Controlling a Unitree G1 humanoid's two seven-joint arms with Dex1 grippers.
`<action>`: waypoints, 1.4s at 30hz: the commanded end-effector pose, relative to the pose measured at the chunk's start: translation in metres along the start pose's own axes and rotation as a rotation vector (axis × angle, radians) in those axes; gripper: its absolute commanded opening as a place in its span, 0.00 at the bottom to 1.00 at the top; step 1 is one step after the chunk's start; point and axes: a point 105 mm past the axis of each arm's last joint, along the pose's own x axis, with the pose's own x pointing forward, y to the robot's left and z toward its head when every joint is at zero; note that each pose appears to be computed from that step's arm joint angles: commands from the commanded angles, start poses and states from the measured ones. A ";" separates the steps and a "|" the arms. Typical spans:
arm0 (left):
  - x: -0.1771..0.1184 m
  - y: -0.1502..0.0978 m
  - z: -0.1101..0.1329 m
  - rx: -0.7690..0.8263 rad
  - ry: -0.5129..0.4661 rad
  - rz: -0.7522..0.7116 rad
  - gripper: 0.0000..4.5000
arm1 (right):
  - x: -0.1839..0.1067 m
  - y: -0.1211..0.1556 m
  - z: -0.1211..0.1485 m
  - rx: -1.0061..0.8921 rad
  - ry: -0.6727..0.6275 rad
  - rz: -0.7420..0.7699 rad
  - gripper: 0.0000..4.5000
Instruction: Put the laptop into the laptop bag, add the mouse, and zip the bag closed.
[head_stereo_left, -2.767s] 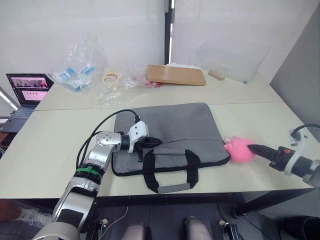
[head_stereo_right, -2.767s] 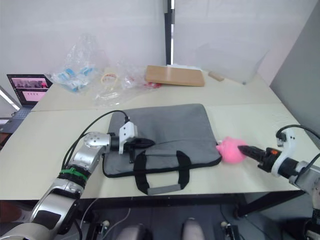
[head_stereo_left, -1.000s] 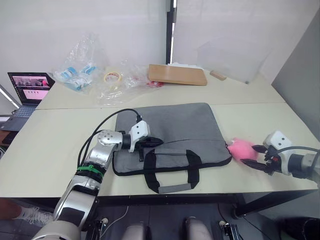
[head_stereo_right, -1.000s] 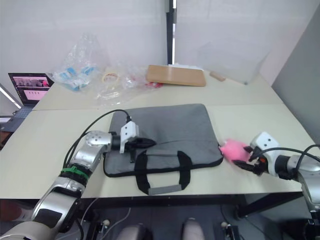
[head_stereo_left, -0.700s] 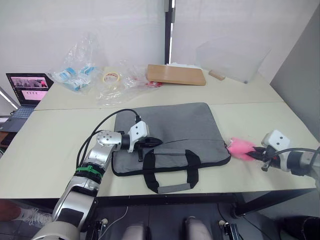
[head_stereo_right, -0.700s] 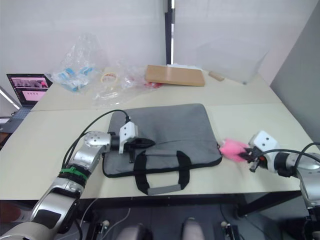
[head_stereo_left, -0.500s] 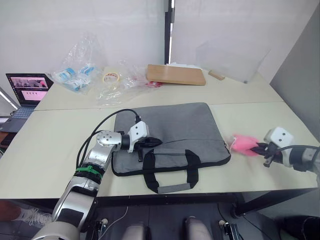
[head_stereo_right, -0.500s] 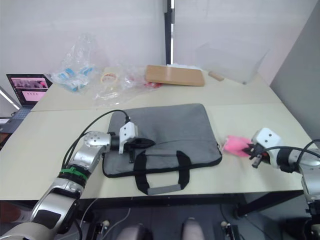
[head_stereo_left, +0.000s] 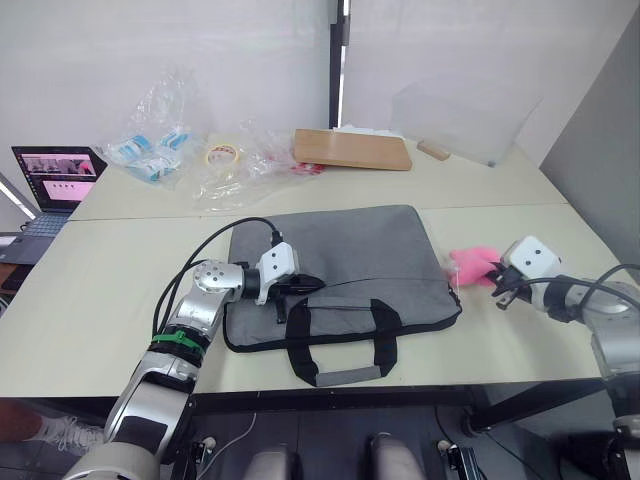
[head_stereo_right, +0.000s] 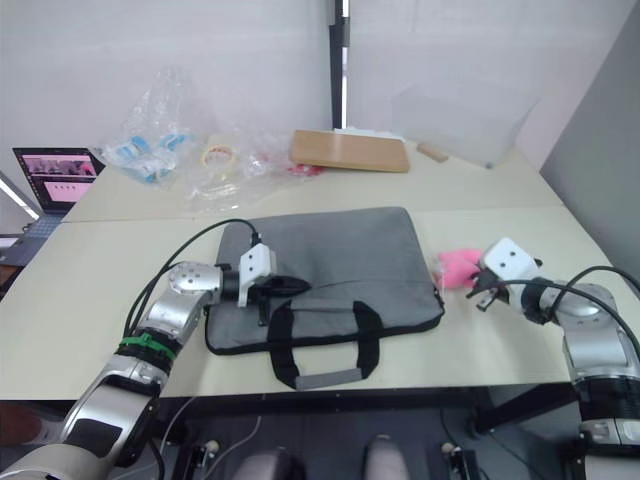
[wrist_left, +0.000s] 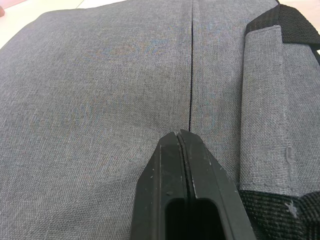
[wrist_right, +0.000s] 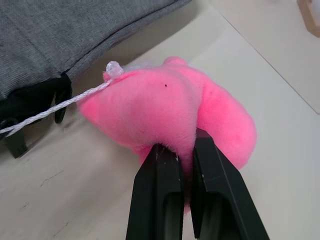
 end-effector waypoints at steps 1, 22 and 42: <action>-0.001 -0.037 -0.063 -0.144 0.215 -0.114 0.00 | 0.001 -0.016 0.011 -0.044 -0.023 -0.083 0.01; -0.002 -0.034 -0.057 -0.139 0.180 -0.096 0.00 | 0.016 -0.010 0.007 -0.037 -0.050 -0.064 0.01; -0.095 0.024 0.013 -0.145 -0.127 0.367 0.54 | -0.075 -0.039 0.055 0.083 -0.302 0.172 1.00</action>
